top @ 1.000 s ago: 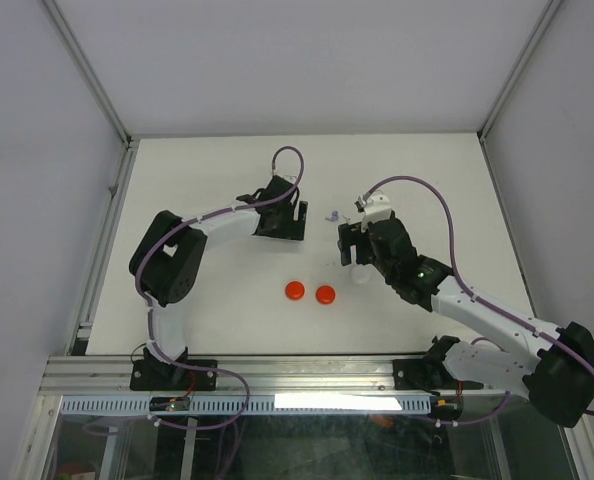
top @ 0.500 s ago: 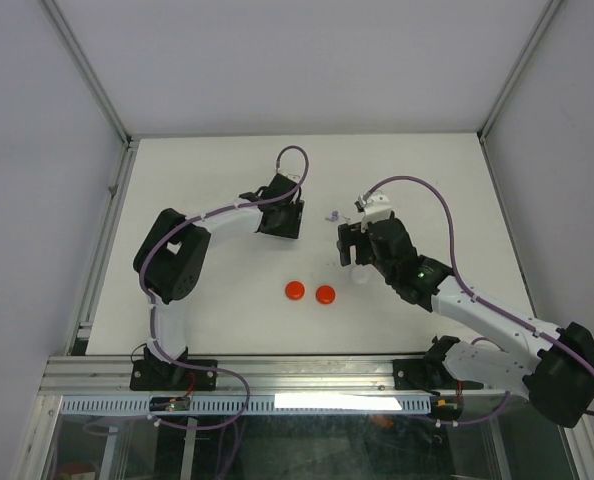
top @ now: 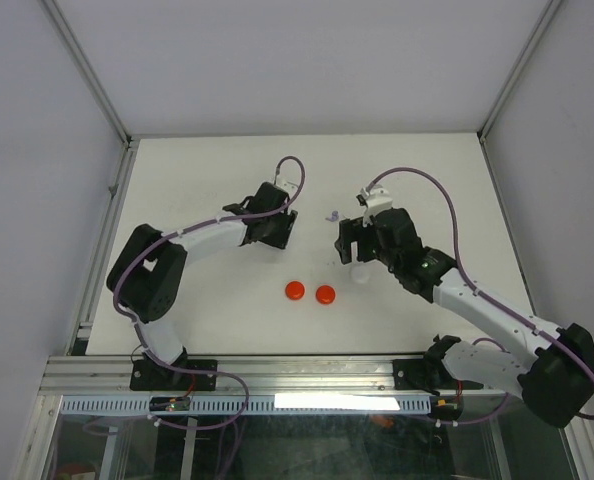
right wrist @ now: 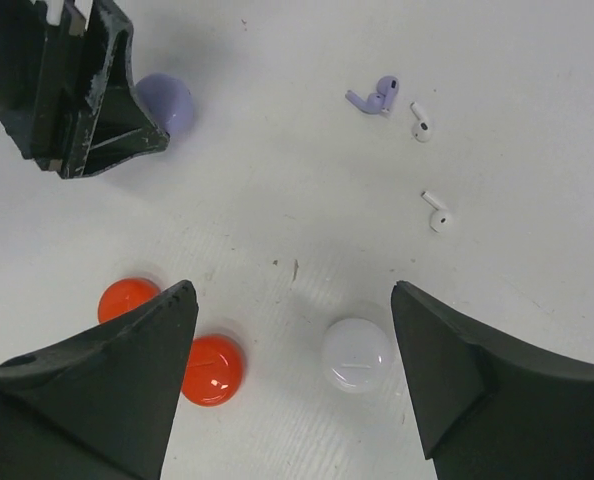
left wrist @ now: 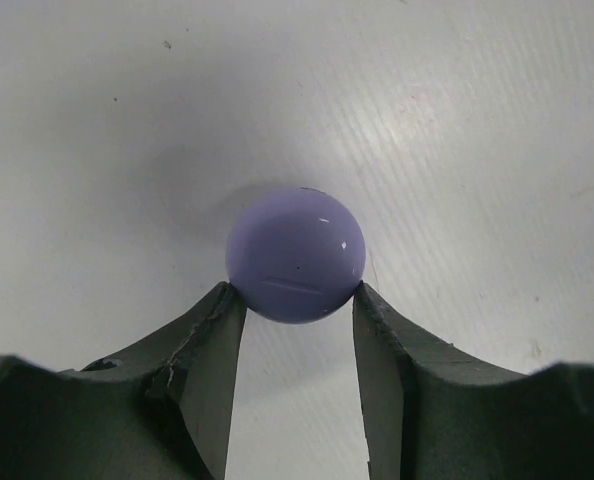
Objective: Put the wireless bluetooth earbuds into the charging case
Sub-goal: Pick up the charging case at the center of the board.
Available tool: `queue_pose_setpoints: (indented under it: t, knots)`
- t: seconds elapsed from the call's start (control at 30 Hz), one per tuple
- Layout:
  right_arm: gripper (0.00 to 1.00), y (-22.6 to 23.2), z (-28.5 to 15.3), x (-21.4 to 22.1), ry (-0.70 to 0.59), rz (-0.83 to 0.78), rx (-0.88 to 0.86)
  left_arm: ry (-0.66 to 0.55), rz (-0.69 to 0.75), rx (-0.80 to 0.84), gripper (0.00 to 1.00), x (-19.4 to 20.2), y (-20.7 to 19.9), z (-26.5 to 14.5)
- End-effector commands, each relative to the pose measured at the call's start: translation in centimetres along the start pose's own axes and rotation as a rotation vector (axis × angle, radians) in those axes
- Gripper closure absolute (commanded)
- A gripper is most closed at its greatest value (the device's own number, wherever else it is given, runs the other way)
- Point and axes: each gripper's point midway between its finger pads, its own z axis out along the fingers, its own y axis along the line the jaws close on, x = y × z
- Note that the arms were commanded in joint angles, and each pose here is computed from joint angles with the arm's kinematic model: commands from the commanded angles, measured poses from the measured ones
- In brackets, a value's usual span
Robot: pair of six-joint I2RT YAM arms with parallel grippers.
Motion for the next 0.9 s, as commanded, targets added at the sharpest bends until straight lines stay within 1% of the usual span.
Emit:
queue_pose_setpoints:
  t: [0.0,0.23,0.4,0.53,0.63,0.67,0.7,0.8,0.87]
  knots:
    - [0.18,2.4,-0.7,-3.5,-0.035,0.052,-0.156,-0.188,0.163,0.105,0.61,-3.7,-2.0,-4.5]
    - [0.19,3.2,-0.1,-4.0,0.038,0.122,-0.278,-0.269,0.34,0.185,0.59,-3.3,-3.5,-7.6]
    - [0.2,4.8,1.0,-4.2,0.095,0.157,-0.398,-0.369,0.507,0.229,0.58,-3.2,-5.2,-9.8]
    - [0.22,6.1,1.9,-4.4,0.137,0.156,-0.479,-0.431,0.592,0.281,0.58,-3.1,-6.8,-11.4]
    - [0.23,6.6,2.9,-4.3,0.17,0.163,-0.508,-0.48,0.646,0.305,0.57,-3.3,-7.8,-12.2]
    - [0.24,6.5,3.4,-4.0,0.185,0.165,-0.496,-0.488,0.65,0.303,0.57,-3.3,-7.8,-12.3]
    - [0.24,6.1,3.9,-3.7,0.205,0.162,-0.474,-0.482,0.618,0.29,0.56,-3.3,-7.5,-12.1]
    - [0.24,4.8,4.7,-2.8,0.226,0.145,-0.407,-0.422,0.474,0.272,0.54,-2.8,-7.3,-11.2]
    - [0.24,3.9,5.0,-2.0,0.227,0.146,-0.358,-0.381,0.381,0.269,0.5,-2.0,-7.2,-10.3]
